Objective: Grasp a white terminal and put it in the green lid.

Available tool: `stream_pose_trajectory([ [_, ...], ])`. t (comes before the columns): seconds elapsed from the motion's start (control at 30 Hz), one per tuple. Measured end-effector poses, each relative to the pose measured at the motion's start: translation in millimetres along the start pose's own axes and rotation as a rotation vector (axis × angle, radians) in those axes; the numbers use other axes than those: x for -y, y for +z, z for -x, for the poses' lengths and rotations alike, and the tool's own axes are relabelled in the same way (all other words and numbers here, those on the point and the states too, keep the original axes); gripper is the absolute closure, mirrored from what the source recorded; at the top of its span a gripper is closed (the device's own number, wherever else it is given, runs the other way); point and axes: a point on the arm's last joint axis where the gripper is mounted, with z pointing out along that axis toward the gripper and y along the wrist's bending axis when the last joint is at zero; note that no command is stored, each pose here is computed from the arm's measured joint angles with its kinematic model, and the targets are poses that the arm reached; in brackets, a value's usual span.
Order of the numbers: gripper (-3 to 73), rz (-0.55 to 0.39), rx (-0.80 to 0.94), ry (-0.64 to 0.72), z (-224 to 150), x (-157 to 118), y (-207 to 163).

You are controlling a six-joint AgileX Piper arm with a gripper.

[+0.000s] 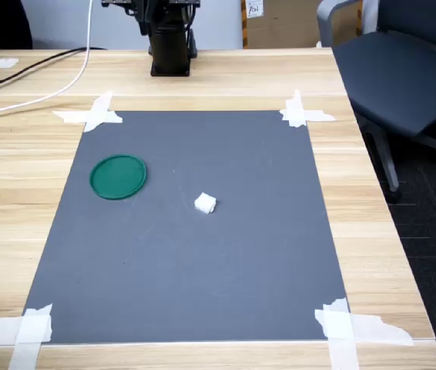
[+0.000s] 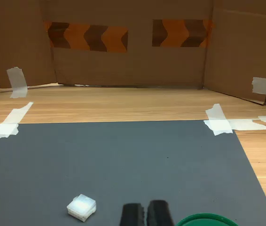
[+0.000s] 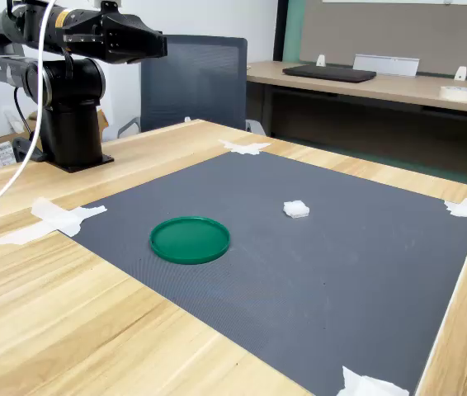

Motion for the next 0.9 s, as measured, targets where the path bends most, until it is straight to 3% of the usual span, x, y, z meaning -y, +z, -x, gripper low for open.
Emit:
stream_pose_trajectory([
  [0.63,72.4,0.035,-0.013,0.021,-1.0,-3.2,0.3],
  [0.9,72.4,0.035,-0.141,0.033,-9.0,-2.5,10.7],
])
